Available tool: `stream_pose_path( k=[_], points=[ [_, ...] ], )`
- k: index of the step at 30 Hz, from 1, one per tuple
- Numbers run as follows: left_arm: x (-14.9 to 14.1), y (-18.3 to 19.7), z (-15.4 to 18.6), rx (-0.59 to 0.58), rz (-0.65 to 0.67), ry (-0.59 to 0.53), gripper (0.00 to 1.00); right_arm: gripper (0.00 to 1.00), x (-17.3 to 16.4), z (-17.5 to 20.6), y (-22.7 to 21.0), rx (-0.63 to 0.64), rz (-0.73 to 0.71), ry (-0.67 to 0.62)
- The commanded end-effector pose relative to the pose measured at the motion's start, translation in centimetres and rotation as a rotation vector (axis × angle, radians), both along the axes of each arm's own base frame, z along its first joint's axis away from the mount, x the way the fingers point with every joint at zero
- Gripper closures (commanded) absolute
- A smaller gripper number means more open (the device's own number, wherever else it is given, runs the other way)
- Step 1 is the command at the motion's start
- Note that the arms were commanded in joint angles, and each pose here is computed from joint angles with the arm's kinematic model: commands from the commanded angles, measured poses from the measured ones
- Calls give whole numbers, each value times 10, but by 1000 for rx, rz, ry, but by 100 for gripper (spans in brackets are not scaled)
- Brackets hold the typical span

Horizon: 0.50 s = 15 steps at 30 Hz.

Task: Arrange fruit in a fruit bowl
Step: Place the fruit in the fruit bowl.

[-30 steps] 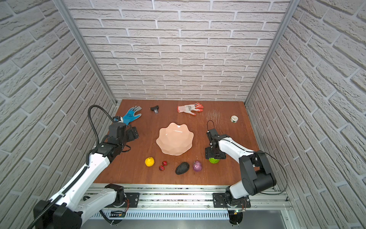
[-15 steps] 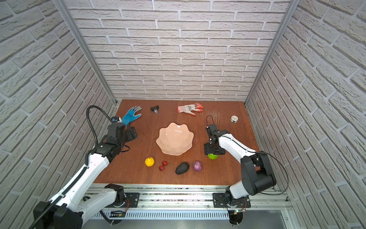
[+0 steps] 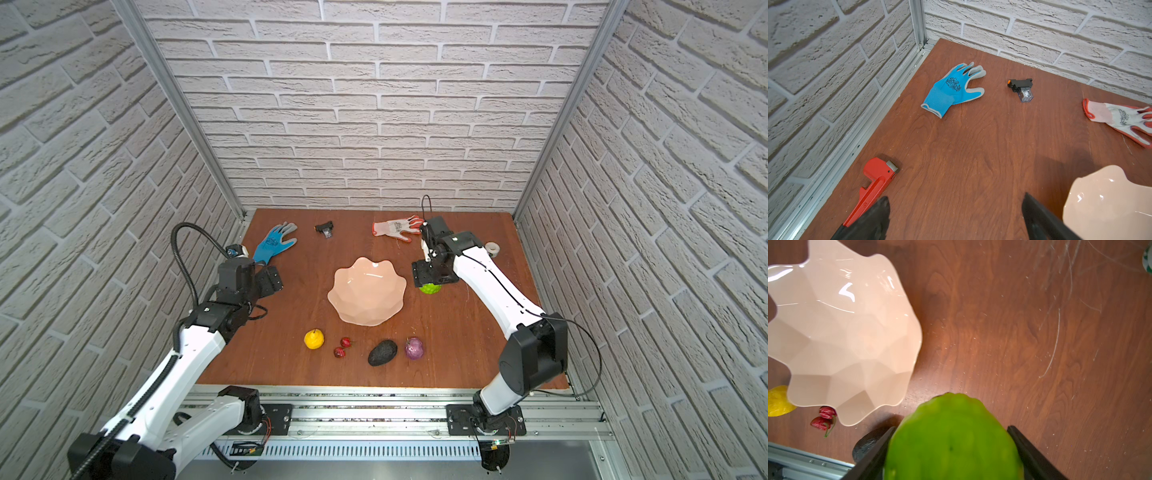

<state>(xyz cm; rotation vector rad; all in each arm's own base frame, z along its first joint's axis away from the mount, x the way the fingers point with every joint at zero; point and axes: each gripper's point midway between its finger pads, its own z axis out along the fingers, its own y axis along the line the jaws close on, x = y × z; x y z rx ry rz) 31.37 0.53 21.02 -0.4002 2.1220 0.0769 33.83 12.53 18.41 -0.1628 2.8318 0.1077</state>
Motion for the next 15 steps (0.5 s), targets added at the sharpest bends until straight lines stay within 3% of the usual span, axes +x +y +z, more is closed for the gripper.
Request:
stream_pose_path(
  k=[1, 8, 15],
  points=[
    [-7, 6, 4, 10, 11, -15, 2, 39, 7, 3, 31, 8, 96, 22],
    [-17, 13, 5, 5, 37, -30, 2, 39, 48, -8, 104, 49, 225, -2],
    [-15, 14, 3, -7, 45, -28, 2, 39, 71, -42, 147, 74, 274, 21]
  ],
)
